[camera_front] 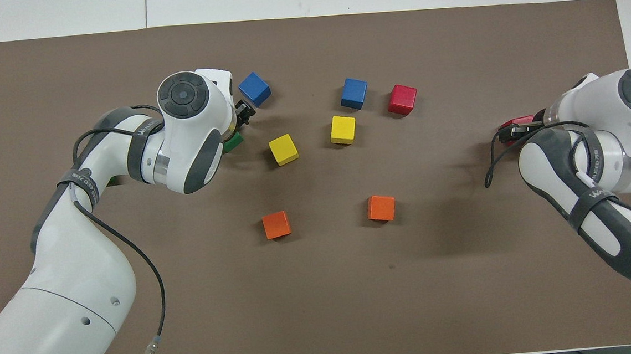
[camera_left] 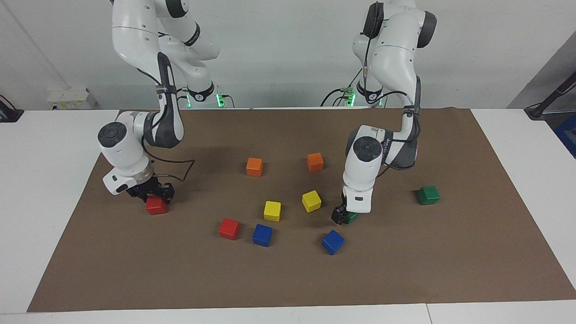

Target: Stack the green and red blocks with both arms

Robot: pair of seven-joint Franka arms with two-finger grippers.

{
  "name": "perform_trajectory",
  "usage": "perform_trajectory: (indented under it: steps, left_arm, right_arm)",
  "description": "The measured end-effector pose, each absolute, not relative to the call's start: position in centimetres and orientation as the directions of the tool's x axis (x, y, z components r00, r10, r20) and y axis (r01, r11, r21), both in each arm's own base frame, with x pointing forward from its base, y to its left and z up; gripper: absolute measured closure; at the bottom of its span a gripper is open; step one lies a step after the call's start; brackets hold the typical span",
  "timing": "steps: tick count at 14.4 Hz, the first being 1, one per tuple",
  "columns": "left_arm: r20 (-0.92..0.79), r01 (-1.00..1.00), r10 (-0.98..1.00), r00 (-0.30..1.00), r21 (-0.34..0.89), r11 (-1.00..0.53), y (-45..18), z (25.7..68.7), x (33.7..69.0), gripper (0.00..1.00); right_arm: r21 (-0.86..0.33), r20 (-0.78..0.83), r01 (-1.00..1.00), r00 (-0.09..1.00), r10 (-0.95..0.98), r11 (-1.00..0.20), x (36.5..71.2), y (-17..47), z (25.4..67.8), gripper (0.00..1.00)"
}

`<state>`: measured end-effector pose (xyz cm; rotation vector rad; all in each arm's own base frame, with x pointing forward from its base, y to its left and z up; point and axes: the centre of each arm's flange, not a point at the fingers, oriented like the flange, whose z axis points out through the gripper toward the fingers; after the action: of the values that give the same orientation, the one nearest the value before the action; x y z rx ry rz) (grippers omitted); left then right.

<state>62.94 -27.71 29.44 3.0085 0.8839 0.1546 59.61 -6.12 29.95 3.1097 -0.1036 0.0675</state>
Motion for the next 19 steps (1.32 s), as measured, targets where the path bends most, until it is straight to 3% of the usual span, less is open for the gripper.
perform_trajectory:
  steps: [1, 2, 5, 8, 10, 14, 19]
  left_arm:
    - [0.096, 0.541, 0.542, 0.835, 0.033, -0.840, -27.5, 29.1, 62.8, 0.00]
    - [0.097, 0.543, 0.544, 0.834, 0.031, -0.839, -27.3, 28.9, 62.7, 0.07]
    - [0.106, 0.549, 0.550, 0.829, 0.034, -0.835, -26.8, 29.7, 62.7, 0.45]
    - [0.080, 0.493, 0.488, 0.869, -0.051, -0.869, -24.2, 32.3, 63.8, 0.45]
    - [0.044, 0.369, 0.366, 0.929, -0.084, -0.926, -19.1, 35.4, 65.0, 0.45]
    - [-0.028, 0.141, 0.143, 0.989, -0.065, -0.988, -4.3, 40.8, 64.1, 0.45]
    - [-0.075, -0.021, -0.018, 0.997, -0.046, -0.999, 1.7, 39.8, 62.4, 0.45]
  right_arm:
    - [0.028, 0.050, -0.066, 0.997, -0.064, -0.997, 59.9, -6.1, 30.3, 0.01]
    - [0.027, 0.047, -0.063, 0.997, -0.062, -0.998, 60.2, -5.9, 30.9, 0.00]
    - [0.024, 0.009, -0.054, 0.999, -0.054, -0.998, 61.9, -4.8, 34.8, 0.00]
    - [0.024, -0.001, -0.123, 0.992, -0.123, -0.992, 64.0, 0.2, 40.9, 0.00]
    - [0.019, 0.021, -0.185, 0.983, -0.185, -0.982, 64.6, 4.9, 42.7, 0.00]
    - [0.025, 0.010, -0.280, 0.960, -0.280, -0.960, 64.7, 13.1, 40.4, 0.00]
    - [0.027, 0.027, -0.329, 0.944, -0.328, -0.944, 67.4, 18.0, 36.8, 0.00]
